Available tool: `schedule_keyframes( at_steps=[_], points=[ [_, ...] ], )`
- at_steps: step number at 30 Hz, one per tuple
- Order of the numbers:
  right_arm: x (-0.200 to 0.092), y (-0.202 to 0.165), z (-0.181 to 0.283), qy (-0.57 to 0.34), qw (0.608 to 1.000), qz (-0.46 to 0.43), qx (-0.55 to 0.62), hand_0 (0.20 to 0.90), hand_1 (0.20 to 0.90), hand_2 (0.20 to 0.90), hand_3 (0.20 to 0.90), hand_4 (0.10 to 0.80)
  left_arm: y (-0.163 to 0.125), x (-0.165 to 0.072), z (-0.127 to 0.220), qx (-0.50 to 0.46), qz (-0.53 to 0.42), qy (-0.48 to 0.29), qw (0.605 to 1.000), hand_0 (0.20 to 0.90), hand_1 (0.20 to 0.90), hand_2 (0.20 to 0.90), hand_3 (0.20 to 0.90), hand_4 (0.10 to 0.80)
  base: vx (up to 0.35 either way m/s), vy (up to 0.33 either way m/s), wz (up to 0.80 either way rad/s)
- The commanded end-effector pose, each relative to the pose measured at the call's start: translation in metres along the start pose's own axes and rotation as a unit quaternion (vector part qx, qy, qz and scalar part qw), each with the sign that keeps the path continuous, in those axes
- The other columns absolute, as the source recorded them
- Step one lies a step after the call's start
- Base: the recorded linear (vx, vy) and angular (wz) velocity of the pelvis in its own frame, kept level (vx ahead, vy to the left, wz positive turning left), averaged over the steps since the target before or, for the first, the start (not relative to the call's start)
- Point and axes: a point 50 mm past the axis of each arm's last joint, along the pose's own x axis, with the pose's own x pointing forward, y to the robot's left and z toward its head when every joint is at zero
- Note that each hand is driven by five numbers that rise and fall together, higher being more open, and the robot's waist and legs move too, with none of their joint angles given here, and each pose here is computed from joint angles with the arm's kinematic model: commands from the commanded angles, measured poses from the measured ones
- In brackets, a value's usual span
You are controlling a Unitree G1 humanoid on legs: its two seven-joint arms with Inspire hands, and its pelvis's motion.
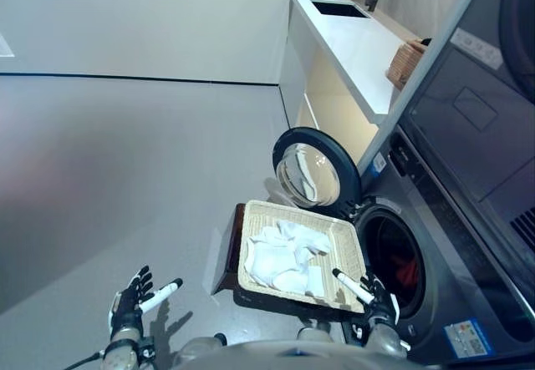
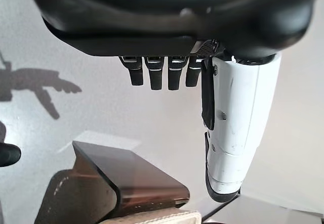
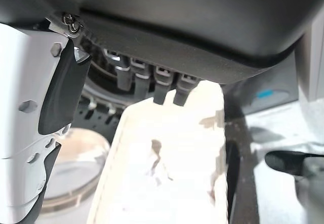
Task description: Pick up the clothes and place them into the washing machine
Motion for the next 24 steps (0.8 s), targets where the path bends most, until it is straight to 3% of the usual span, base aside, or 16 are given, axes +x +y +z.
schedule_keyframes(
  at_steps=[1,11,24],
  points=[
    [0.014,0.008,0.065,-0.127,0.992,0.014,0.025,0.9,0.9,0.9,0.9,0.8,-0.009,0.009,0.048,-0.029,-0.009,-0.118,0.992,0.9,0.9,0.9,0.9,0.8,0.087,-0.1,0.01],
    [0.011,0.009,0.055,-0.116,0.993,0.018,-0.001,0.9,0.9,0.9,0.9,0.8,-0.033,0.009,0.038,-0.036,-0.04,-0.093,0.994,0.9,0.9,0.9,0.9,0.8,0.108,-0.151,-0.01],
    [0.009,-0.004,0.045,-0.108,0.993,0.014,-0.046,0.9,0.9,0.9,0.9,0.8,-0.061,0.021,0.054,-0.053,-0.068,-0.1,0.991,0.9,0.9,0.9,0.9,0.8,0.086,-0.239,0.21]
  ],
)
